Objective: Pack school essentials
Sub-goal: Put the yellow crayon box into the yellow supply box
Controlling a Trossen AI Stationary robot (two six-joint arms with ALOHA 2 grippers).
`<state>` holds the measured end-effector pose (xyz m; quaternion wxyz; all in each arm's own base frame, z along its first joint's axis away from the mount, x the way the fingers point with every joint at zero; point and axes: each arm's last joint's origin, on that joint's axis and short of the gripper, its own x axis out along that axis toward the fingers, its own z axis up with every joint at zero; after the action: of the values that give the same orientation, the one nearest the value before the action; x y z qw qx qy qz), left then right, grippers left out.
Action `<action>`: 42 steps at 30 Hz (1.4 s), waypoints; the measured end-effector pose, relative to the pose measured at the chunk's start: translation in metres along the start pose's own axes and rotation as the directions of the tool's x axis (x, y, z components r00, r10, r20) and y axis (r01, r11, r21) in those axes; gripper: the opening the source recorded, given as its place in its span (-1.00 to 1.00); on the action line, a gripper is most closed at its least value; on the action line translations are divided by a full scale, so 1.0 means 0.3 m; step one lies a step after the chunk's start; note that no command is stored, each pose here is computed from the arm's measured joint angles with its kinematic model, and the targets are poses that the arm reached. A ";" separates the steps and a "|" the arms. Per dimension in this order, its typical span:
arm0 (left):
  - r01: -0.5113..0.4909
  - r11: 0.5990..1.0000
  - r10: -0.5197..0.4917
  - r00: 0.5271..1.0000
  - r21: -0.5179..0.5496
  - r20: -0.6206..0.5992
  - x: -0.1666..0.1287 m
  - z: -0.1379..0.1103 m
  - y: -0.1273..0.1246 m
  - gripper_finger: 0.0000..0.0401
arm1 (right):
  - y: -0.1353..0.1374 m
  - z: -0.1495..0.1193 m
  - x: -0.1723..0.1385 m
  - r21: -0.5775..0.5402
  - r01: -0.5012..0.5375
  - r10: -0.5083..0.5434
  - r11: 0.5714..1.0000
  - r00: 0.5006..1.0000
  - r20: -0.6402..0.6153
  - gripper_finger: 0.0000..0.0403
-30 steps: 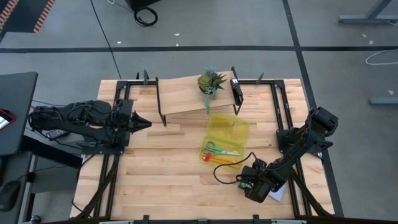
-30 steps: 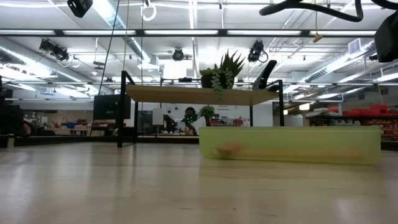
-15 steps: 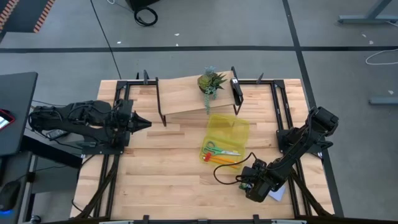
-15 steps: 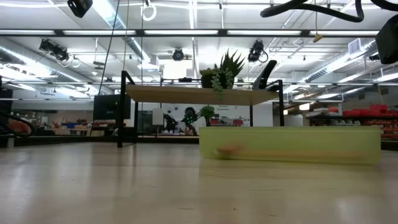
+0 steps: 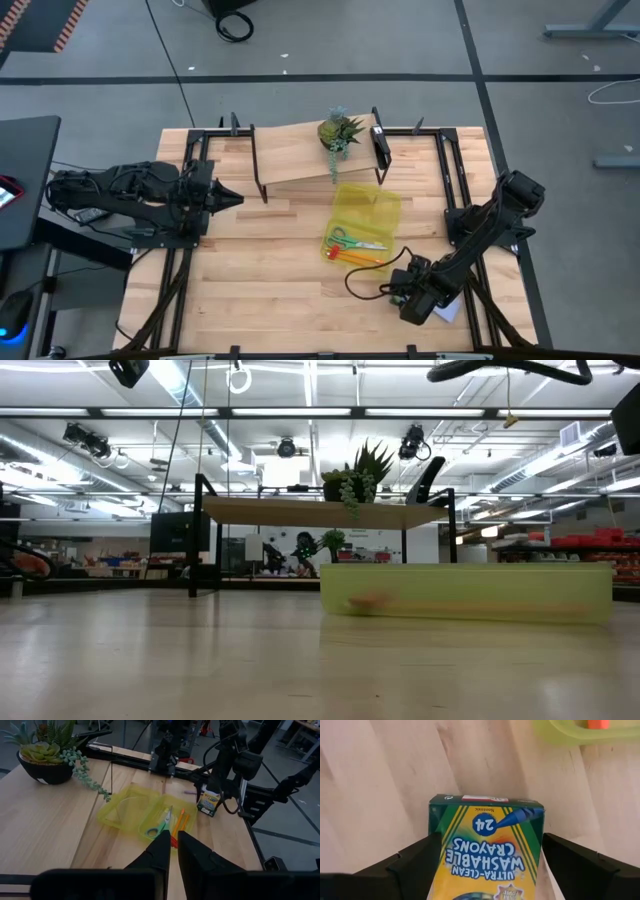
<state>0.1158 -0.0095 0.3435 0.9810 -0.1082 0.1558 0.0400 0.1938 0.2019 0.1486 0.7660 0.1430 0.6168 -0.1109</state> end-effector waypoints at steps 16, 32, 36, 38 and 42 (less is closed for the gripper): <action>0.000 1.000 0.000 1.000 0.027 0.001 0.000 0.000 0.000 -0.78 | -0.013 0.003 -0.121 0.091 -0.152 0.155 0.984 0.987 -0.028 0.98; 0.000 1.000 0.000 1.000 -0.004 0.001 -0.001 0.000 0.000 -0.79 | 0.008 -0.041 -0.050 -0.013 -0.052 0.051 0.999 0.997 -0.053 0.99; -0.001 1.000 0.001 1.000 -0.005 0.000 0.000 0.000 0.000 -0.78 | 0.000 -0.050 -0.046 -0.025 -0.023 0.022 0.999 0.999 -0.039 0.99; -0.001 1.000 0.001 1.000 -0.005 0.001 0.000 0.000 0.000 -0.79 | -0.008 -0.053 -0.041 -0.028 -0.002 0.001 1.000 0.999 -0.035 0.99; -0.002 1.000 0.002 1.000 -0.012 -0.001 0.000 0.000 0.001 -0.80 | -0.012 -0.057 -0.035 -0.039 0.009 -0.009 0.999 1.000 -0.012 0.99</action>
<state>0.1158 -0.0094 0.3434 0.9803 -0.1140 0.1560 0.0417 0.1747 0.2044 0.1553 0.7645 0.1260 0.6241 -0.1013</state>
